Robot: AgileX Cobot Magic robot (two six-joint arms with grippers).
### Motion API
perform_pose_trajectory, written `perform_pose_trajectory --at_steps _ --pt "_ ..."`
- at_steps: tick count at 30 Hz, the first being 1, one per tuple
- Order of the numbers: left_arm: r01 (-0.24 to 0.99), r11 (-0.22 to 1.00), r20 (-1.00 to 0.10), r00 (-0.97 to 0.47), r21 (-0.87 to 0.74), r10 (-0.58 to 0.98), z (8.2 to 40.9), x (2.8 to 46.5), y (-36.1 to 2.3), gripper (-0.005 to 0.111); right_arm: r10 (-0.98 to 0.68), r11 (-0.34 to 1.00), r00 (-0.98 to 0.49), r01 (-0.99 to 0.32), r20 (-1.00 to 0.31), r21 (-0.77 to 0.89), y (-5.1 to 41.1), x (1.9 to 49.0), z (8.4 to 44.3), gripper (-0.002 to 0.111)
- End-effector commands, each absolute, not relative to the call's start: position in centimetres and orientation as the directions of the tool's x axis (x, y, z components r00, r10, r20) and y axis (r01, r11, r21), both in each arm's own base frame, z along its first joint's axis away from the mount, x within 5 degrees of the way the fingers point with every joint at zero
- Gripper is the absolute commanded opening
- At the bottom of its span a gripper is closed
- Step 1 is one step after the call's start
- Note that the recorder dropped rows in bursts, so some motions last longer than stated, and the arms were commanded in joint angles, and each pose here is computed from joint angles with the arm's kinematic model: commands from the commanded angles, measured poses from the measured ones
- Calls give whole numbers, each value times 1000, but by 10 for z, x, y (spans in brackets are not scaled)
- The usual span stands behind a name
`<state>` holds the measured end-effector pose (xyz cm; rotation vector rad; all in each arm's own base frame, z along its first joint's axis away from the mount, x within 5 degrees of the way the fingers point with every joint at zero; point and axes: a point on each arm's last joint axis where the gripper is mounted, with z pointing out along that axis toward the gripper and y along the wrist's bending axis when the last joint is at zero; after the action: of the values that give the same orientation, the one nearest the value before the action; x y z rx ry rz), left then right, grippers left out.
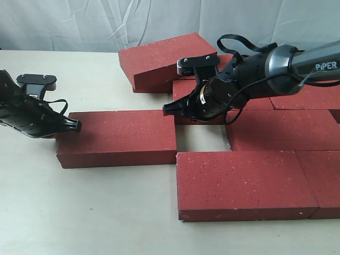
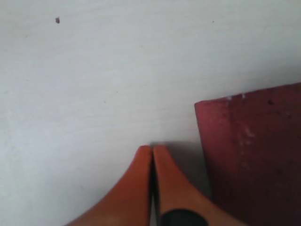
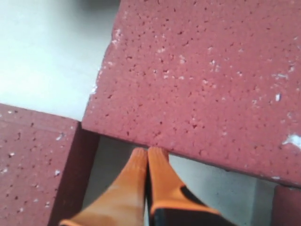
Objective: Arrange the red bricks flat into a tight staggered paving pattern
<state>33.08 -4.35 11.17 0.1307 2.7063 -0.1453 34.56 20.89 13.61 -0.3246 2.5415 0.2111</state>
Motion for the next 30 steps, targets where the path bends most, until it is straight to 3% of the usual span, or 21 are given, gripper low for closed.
perform_pose_trajectory --at_steps 1,30 --pt "117 991 -434 -898 -64 78 110 334 -39 0 -133 964 -824 -237 -551 121 208 347 138 -1" --pt "30 994 -434 -901 -110 -20 111 335 -32 0 -226 939 -854 -319 -468 127 235 321 133 -1"
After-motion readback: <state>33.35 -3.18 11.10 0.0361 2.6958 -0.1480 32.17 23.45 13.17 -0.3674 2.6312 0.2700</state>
